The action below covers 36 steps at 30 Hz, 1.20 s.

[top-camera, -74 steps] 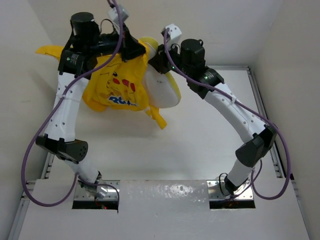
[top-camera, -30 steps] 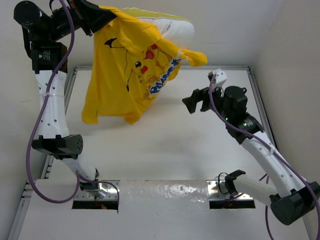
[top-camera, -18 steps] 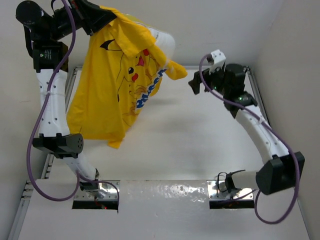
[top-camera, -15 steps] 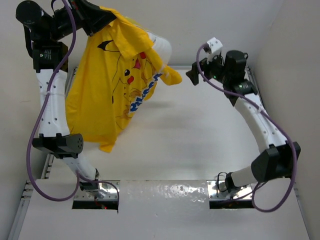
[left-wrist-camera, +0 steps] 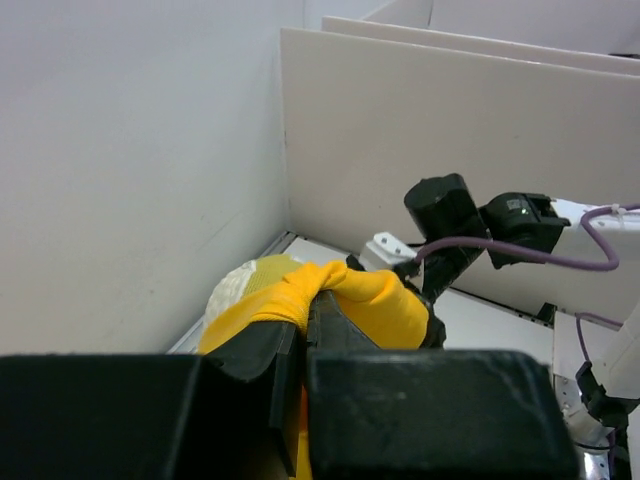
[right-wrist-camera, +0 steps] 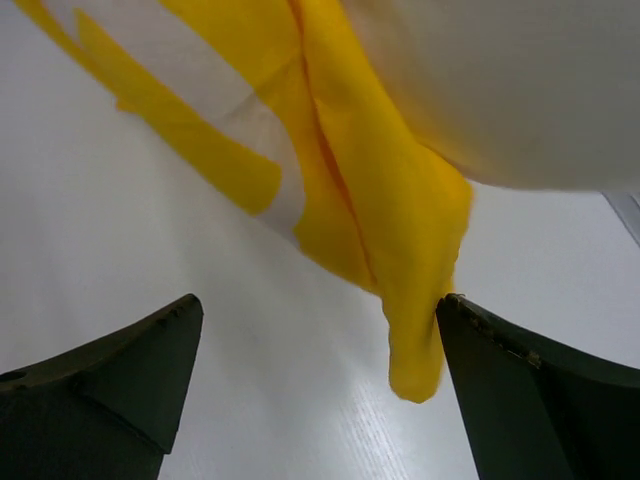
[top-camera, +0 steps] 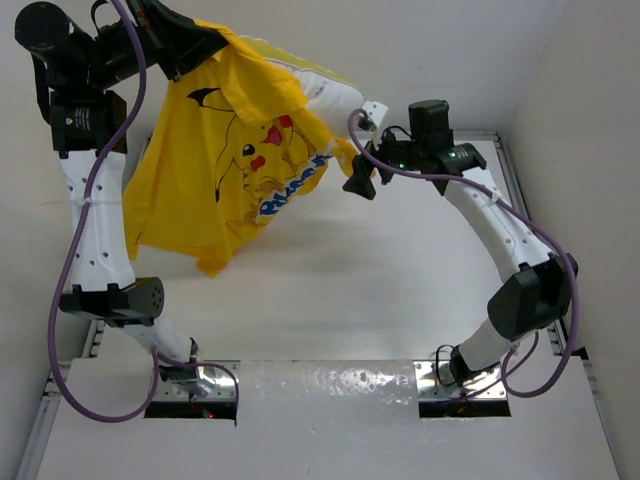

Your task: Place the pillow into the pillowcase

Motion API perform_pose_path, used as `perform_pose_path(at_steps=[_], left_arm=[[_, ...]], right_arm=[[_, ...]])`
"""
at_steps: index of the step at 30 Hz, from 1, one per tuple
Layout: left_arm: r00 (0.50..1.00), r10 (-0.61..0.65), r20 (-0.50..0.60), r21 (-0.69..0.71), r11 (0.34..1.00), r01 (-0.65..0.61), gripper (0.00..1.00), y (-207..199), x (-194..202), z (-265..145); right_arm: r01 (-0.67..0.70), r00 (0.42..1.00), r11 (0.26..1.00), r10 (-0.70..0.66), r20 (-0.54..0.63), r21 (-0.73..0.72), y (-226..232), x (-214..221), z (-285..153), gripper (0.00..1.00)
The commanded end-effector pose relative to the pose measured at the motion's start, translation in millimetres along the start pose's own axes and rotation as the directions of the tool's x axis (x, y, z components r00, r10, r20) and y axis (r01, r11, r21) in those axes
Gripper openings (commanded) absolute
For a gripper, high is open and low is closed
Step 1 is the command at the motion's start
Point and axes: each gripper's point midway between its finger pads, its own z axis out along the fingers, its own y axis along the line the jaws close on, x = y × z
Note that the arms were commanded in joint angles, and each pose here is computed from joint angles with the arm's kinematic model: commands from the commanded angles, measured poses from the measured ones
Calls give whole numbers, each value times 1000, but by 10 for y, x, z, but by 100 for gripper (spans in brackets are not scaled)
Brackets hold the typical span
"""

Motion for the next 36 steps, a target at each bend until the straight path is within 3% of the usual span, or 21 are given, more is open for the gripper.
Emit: perform_pose_path(at_steps=[1, 6, 10, 11, 12, 15, 19, 20, 22, 23, 25, 26, 28, 29, 30, 31, 32, 36], left_arm=[[987, 138, 83, 18, 990, -140, 0, -367, -399, -88], [989, 113, 93, 39, 992, -117, 0, -524, -449, -130], [992, 81, 96, 48, 995, -86, 0, -561, -442, -139], [992, 79, 100, 48, 995, -85, 0, -563, -455, -140], [993, 61, 100, 48, 997, -66, 0, -564, -452, -136], [990, 65, 125, 49, 996, -72, 0, -583, -540, -149], [988, 50, 149, -8, 999, -50, 0, -350, -629, -218], [984, 46, 174, -51, 998, -38, 0, -165, -650, -211], [959, 133, 249, -101, 989, -111, 0, -62, -916, -268], [938, 149, 312, -188, 978, -93, 0, 315, -1023, -289], [859, 294, 420, -262, 945, -195, 0, 79, -1529, -435], [807, 387, 445, -323, 910, -258, 0, -64, -1719, -527], [793, 437, 425, -288, 895, -340, 0, -300, -1694, -529], [823, 418, 384, -221, 908, -357, 0, -413, -1573, -482], [851, 388, 353, -216, 919, -329, 0, -297, -1455, -458], [876, 360, 322, -233, 927, -295, 0, -160, -1339, -454], [880, 371, 298, -281, 915, -291, 0, -24, -1228, -485], [921, 310, 237, -315, 921, -229, 0, 215, -996, -487]], right_arm=[[72, 997, 997, -72, 11, 31, 8, -32, 24, 99], [146, 989, 971, -147, -9, 189, -422, -160, -93, 99], [111, 994, 973, -113, -2, 202, -514, -153, -48, 94], [79, 997, 979, -82, 9, 187, -502, -128, 0, 86], [21, 1000, 982, -25, 19, 186, -515, -64, 79, 60], [-38, 999, 976, 40, -5, 214, -553, 75, 122, 0], [-3, 1000, 914, -5, 19, 405, -883, -154, -232, 0], [5, 989, 869, -76, 124, 496, -1095, -665, -513, 0], [-168, 937, 767, -70, 341, 620, -1566, -1291, -1192, 0], [-260, 810, 723, -198, 552, 641, -1542, -2218, -1912, 0], [-307, 673, 644, -374, 638, 701, -1456, -2862, -2676, 0], [-314, 534, 648, -483, 693, 694, -1102, -3291, -3142, 0], [-279, 457, 683, -525, 718, 676, -762, -3395, -3317, 0], [-279, 451, 690, -519, 726, 667, -651, -3174, -3266, 0], [-291, 485, 685, -496, 721, 668, -689, -3011, -3179, 0], [-299, 533, 676, -468, 705, 674, -766, -2873, -3081, 0], [-301, 618, 669, -406, 673, 680, -908, -2705, -2908, 0], [-293, 630, 734, -334, 701, 613, -953, -2687, -2676, 0]])
